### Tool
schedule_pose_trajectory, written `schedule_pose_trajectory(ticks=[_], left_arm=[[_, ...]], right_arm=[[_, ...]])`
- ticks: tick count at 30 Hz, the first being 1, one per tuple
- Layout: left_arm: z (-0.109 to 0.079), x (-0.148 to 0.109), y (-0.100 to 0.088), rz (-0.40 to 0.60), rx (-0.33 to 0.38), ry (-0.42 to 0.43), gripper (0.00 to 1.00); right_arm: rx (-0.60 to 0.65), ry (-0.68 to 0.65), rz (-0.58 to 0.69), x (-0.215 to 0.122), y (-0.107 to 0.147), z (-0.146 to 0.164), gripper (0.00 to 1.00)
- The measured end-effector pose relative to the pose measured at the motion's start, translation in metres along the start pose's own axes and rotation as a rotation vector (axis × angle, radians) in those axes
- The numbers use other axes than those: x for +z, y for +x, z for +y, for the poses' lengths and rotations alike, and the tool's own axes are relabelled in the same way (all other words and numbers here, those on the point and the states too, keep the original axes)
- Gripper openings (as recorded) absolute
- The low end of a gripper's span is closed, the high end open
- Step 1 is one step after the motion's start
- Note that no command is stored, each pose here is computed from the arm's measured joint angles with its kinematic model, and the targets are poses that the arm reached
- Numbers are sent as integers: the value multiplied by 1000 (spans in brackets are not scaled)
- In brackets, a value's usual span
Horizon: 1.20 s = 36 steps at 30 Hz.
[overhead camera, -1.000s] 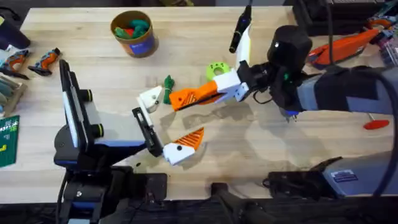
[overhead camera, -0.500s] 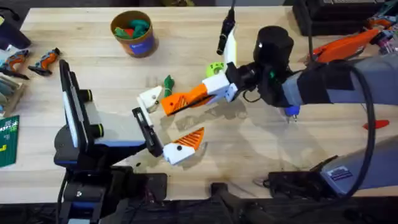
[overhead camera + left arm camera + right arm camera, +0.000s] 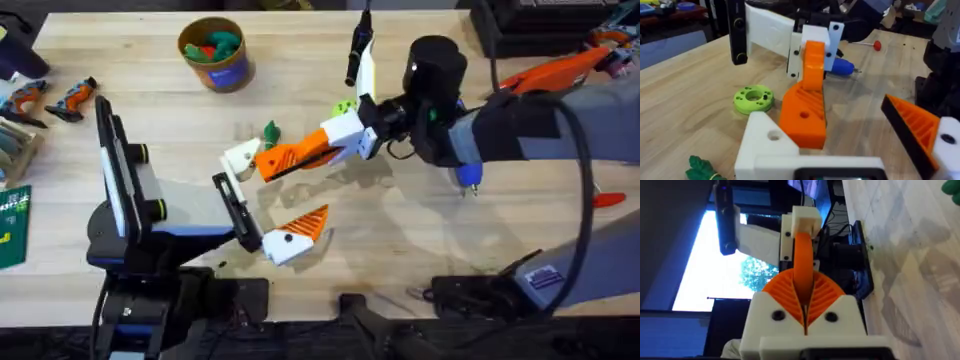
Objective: Pick up the gripper from the table and insert it into the empty holder that is missing its gripper. Then pick up a screw, insert it into the mounting hole, and use the screwdriver to tighten it. Finally, clean up the table by picking up the vegetable and placing it into the bucket.
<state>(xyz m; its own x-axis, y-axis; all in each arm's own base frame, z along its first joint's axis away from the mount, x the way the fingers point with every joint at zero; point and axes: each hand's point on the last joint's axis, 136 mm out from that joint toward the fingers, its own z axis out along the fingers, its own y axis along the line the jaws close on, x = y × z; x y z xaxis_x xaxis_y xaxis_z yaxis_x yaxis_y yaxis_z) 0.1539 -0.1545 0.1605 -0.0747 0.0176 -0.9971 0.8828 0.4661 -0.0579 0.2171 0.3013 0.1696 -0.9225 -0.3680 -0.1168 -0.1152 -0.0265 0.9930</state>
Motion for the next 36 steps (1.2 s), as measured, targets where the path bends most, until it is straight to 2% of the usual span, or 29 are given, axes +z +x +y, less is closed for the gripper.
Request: schedule_pose_trajectory(ticks=[36], left_arm=[[3, 0, 0, 0, 8, -15, 985]], right_arm=[[5, 11, -4, 18, -9, -1, 11]])
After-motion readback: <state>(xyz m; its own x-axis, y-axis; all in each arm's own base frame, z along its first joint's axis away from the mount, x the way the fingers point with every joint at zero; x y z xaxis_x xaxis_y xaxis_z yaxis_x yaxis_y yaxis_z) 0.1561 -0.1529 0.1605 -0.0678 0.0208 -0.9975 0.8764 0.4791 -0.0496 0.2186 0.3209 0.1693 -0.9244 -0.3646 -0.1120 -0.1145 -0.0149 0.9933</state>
